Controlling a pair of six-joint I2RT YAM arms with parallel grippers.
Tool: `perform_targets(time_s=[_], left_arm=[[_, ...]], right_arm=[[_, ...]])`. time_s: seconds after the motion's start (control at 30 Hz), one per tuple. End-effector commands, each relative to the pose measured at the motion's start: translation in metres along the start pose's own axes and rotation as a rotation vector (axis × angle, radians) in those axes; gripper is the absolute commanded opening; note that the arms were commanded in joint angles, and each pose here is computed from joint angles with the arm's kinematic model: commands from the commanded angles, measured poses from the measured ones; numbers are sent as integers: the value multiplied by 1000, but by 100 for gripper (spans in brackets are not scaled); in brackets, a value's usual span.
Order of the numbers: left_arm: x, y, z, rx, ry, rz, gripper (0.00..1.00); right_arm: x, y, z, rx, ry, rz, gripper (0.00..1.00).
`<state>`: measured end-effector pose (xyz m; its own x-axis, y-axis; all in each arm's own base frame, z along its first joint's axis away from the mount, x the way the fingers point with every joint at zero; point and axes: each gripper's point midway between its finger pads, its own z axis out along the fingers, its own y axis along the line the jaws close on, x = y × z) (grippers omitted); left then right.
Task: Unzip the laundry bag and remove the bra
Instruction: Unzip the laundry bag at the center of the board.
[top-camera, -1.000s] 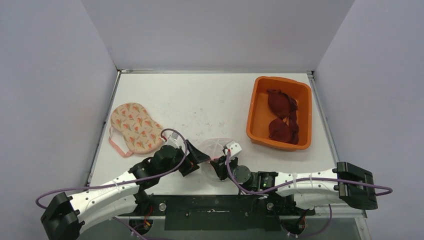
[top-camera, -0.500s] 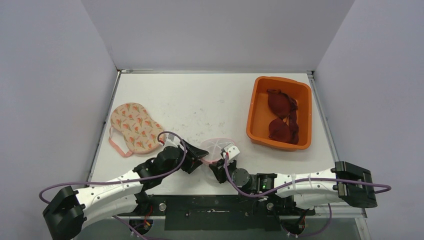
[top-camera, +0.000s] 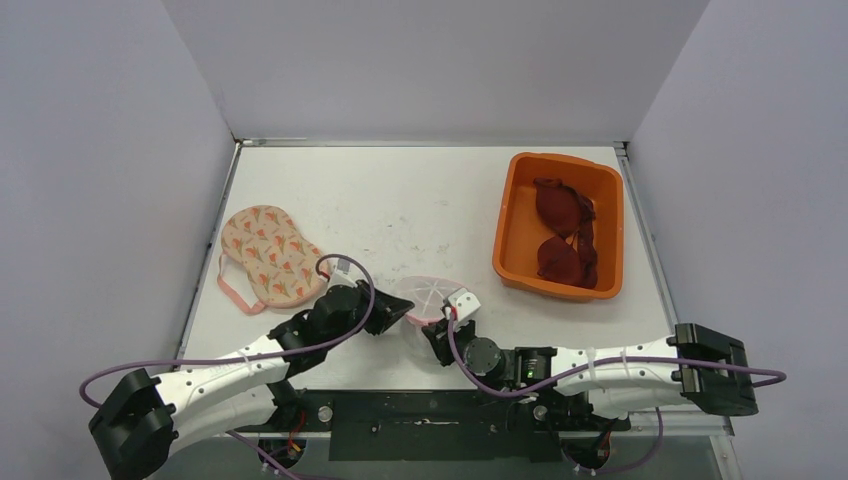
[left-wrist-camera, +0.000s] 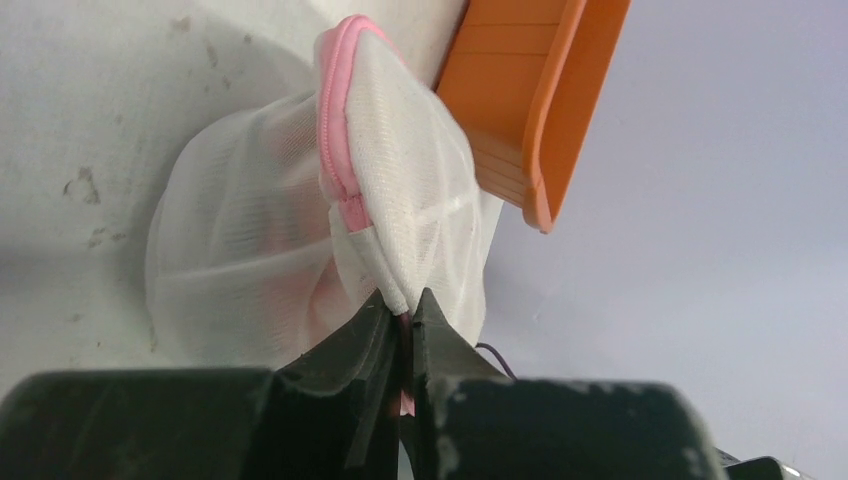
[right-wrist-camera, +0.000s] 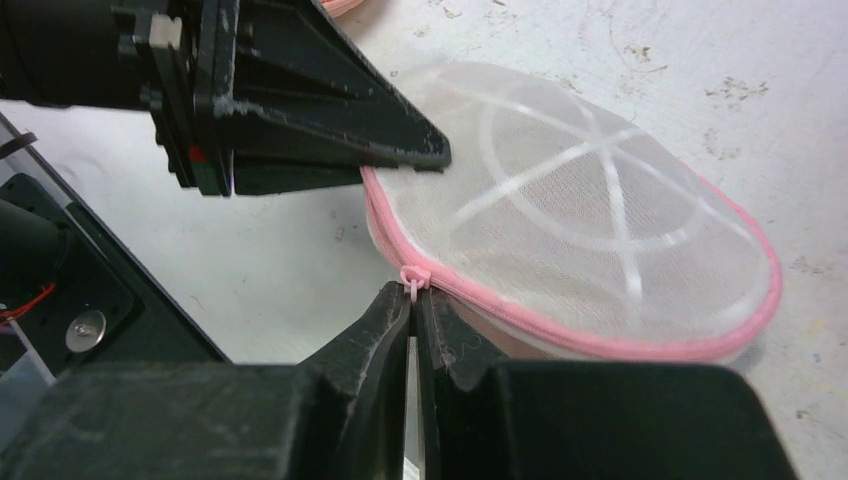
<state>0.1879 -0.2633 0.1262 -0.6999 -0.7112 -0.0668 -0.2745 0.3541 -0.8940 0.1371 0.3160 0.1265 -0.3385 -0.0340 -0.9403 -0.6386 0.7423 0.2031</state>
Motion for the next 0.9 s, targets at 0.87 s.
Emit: perform_targets(time_s=[0.87], left_arm=[[-28, -122, 10, 194, 167, 603, 0]], right_arm=[[-69, -50, -29, 176, -119, -2, 5]])
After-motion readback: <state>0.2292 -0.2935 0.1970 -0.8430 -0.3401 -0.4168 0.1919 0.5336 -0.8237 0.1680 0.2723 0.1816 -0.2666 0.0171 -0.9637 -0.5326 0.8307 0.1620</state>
